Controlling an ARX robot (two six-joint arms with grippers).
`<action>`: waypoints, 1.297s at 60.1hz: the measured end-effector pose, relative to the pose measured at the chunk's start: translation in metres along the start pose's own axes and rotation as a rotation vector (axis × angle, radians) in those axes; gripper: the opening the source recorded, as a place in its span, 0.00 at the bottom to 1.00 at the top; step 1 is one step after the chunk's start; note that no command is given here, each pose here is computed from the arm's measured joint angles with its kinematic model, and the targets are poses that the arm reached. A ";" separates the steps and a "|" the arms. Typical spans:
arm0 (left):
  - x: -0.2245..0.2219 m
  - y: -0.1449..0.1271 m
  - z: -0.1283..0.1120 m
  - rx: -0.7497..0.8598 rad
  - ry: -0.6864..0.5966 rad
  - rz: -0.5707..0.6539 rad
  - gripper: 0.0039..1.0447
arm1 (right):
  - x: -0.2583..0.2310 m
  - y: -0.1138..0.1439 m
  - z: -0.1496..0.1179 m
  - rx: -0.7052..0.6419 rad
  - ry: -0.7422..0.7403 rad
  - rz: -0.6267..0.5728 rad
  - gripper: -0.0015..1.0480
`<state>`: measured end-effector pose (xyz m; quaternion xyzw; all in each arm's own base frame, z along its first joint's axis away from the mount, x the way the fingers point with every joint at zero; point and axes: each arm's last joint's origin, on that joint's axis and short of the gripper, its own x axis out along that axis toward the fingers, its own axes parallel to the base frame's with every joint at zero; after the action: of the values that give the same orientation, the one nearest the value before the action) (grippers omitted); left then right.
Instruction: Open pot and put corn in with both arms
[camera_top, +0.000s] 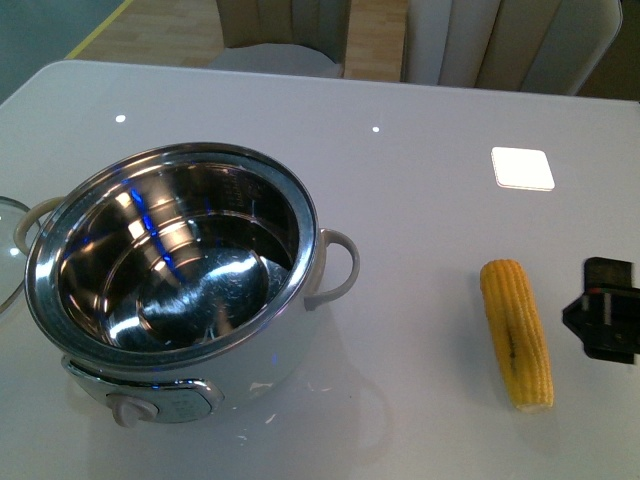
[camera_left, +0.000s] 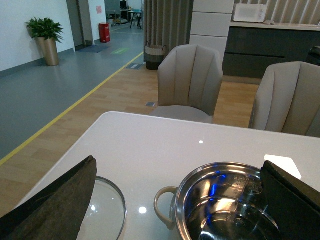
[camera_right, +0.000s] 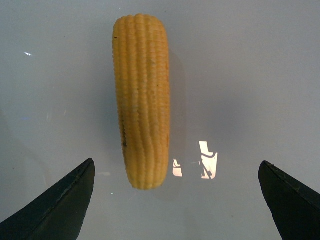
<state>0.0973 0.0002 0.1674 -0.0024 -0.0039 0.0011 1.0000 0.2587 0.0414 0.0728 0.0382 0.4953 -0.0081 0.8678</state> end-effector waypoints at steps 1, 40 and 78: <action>0.000 0.000 0.000 0.000 0.000 0.000 0.94 | 0.003 0.001 0.001 -0.003 0.004 0.001 0.92; 0.000 0.000 0.000 0.000 0.000 0.000 0.94 | 0.101 0.026 0.015 -0.086 0.141 -0.046 0.84; 0.000 0.000 0.000 0.000 0.000 0.000 0.94 | 0.046 0.033 0.033 -0.056 0.028 0.117 0.24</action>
<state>0.0973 0.0002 0.1674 -0.0024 -0.0039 0.0011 1.0000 0.3122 0.0729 0.0523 0.0429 0.5045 0.0572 0.8605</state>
